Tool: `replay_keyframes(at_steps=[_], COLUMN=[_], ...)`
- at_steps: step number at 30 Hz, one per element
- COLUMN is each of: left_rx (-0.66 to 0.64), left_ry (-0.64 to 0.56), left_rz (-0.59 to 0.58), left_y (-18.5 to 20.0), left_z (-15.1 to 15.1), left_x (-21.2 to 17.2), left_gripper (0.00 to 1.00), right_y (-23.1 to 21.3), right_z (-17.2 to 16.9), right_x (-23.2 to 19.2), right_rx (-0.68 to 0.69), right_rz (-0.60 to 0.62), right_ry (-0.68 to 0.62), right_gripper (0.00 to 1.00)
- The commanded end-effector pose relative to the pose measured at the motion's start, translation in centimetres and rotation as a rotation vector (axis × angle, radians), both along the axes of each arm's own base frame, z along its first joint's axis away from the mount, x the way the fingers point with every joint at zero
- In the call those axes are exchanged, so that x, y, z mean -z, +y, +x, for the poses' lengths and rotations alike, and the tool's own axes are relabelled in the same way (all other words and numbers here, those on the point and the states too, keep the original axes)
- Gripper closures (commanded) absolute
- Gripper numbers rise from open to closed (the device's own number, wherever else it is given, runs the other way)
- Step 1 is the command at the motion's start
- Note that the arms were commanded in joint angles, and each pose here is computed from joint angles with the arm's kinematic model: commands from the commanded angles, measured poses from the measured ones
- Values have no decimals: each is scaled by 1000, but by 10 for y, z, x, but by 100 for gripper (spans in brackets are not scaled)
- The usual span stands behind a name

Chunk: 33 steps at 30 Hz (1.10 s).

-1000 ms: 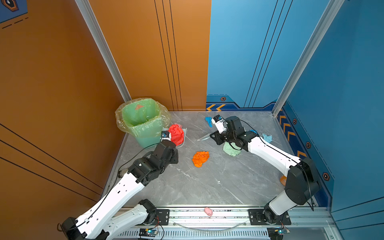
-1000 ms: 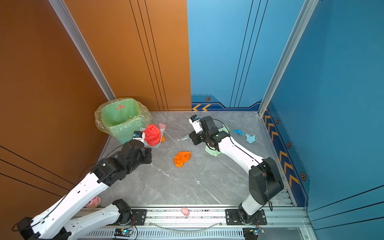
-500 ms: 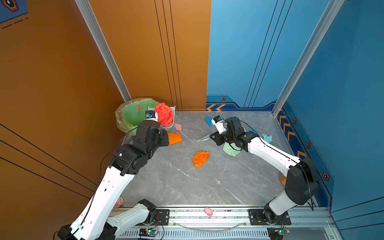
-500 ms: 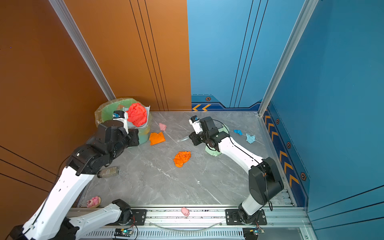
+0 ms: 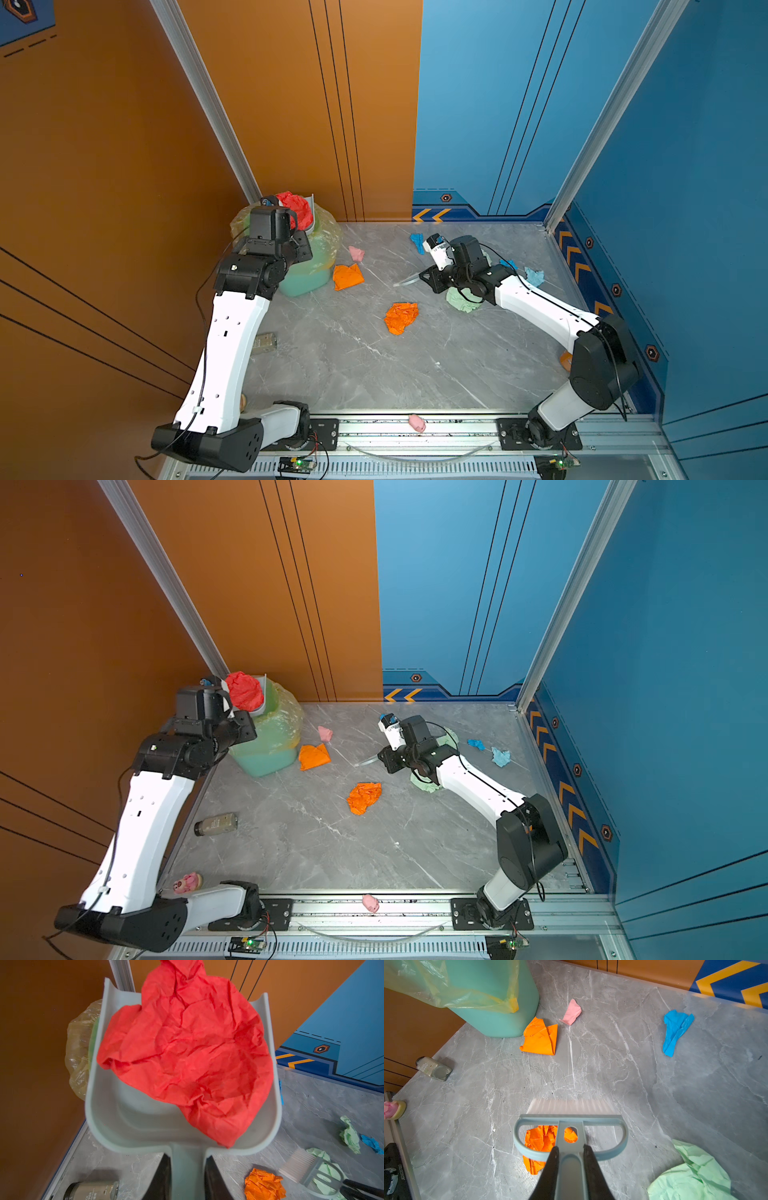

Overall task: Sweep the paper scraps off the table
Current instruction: 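Raise the dustpan over the green bin with the left gripper and tip it, then tip the dustpan into the green bin with the left gripper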

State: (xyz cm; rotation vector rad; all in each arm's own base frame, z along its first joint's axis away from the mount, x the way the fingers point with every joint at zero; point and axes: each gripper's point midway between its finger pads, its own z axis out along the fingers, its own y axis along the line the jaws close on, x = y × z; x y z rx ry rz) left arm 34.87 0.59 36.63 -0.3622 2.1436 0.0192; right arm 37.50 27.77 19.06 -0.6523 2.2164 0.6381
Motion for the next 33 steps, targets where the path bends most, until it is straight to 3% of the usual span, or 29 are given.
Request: replay_keyframes(at_steps=[1,14,23,33], left_rx=[13,-35,-7,-73], left_ry=[19,122,248,342], left_rz=[11,184,364,563], left_y=[9,53,70,98], left_z=[10,43,42,35], left_x=[-1,8,3,-2], left_gripper=[100,100,100,100], right_y=[3,10,8,8], right_z=[-4,1,1,-3], right_x=[-12,-10,-7,-10], right_rx=[-6,-8,2,2], right_rz=[31,38,33,39], right_ry=[-14,-11,-8,-18], right_gripper=[100,100,100,100])
